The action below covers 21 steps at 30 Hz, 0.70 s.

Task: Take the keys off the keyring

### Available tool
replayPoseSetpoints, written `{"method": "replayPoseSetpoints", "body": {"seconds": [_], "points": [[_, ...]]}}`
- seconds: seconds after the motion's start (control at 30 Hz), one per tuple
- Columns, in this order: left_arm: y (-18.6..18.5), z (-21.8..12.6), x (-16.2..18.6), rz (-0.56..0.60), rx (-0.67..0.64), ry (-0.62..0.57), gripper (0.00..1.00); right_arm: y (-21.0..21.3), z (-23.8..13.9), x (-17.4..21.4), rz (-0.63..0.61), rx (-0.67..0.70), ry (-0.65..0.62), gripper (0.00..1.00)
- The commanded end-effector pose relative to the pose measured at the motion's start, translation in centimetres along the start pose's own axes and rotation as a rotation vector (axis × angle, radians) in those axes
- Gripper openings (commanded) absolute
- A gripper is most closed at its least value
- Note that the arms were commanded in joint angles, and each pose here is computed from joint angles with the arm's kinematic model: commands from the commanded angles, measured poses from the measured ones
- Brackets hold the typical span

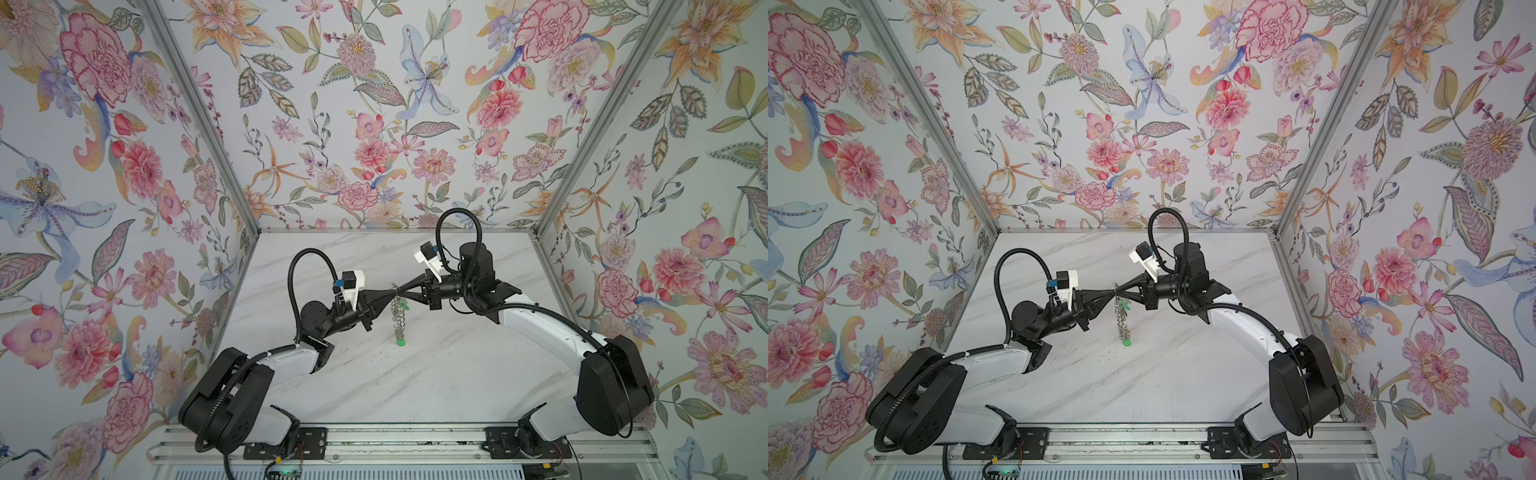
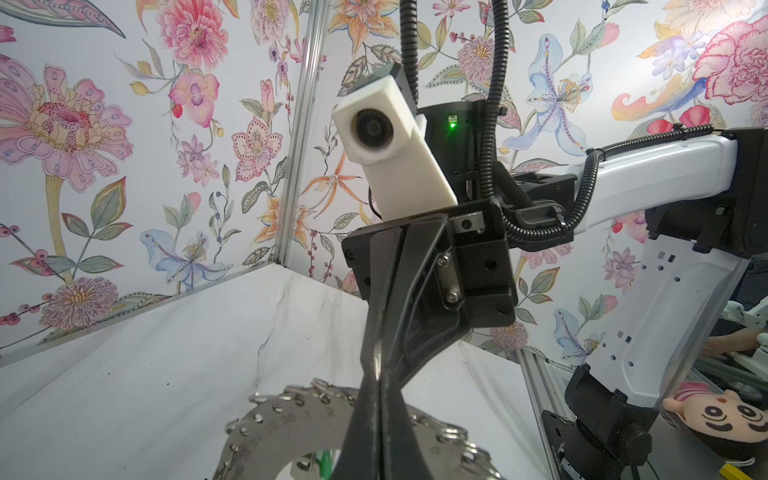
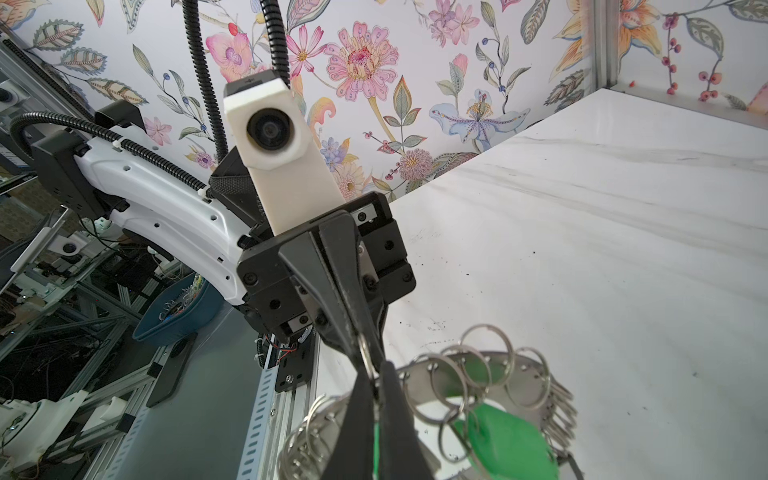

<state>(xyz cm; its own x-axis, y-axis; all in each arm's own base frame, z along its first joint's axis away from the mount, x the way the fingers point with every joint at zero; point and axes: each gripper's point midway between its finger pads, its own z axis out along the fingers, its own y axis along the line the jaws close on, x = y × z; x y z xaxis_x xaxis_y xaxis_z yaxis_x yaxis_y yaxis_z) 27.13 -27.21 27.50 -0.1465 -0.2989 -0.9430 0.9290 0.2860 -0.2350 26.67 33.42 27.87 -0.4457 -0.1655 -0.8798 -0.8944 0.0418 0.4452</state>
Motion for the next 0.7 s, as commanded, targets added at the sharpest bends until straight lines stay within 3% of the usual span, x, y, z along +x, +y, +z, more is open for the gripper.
{"method": "replayPoseSetpoints", "body": {"seconds": [0.0,0.1,0.33,0.57,0.67], "points": [[-0.6,0.4,-2.2,0.08,0.024,-0.068,0.0,1.1,0.3,-0.8,-0.019,-0.029,0.001,0.0],[-0.3,0.2,-1.9,0.076,0.003,-0.06,0.02,1.0,0.3,-1.0,-0.024,-0.01,0.007,0.0],[1.7,-1.1,-0.6,0.068,-0.103,-0.013,0.44,-1.6,-0.2,0.3,-0.02,0.197,0.146,0.0],[4.2,-2.7,1.3,0.067,-0.226,0.082,0.51,-5.9,-1.4,3.2,-0.055,0.489,0.408,0.0],[5.0,-2.8,2.1,0.048,-0.233,0.131,0.52,-6.3,-0.7,4.8,-0.105,0.54,0.572,0.0]]}}
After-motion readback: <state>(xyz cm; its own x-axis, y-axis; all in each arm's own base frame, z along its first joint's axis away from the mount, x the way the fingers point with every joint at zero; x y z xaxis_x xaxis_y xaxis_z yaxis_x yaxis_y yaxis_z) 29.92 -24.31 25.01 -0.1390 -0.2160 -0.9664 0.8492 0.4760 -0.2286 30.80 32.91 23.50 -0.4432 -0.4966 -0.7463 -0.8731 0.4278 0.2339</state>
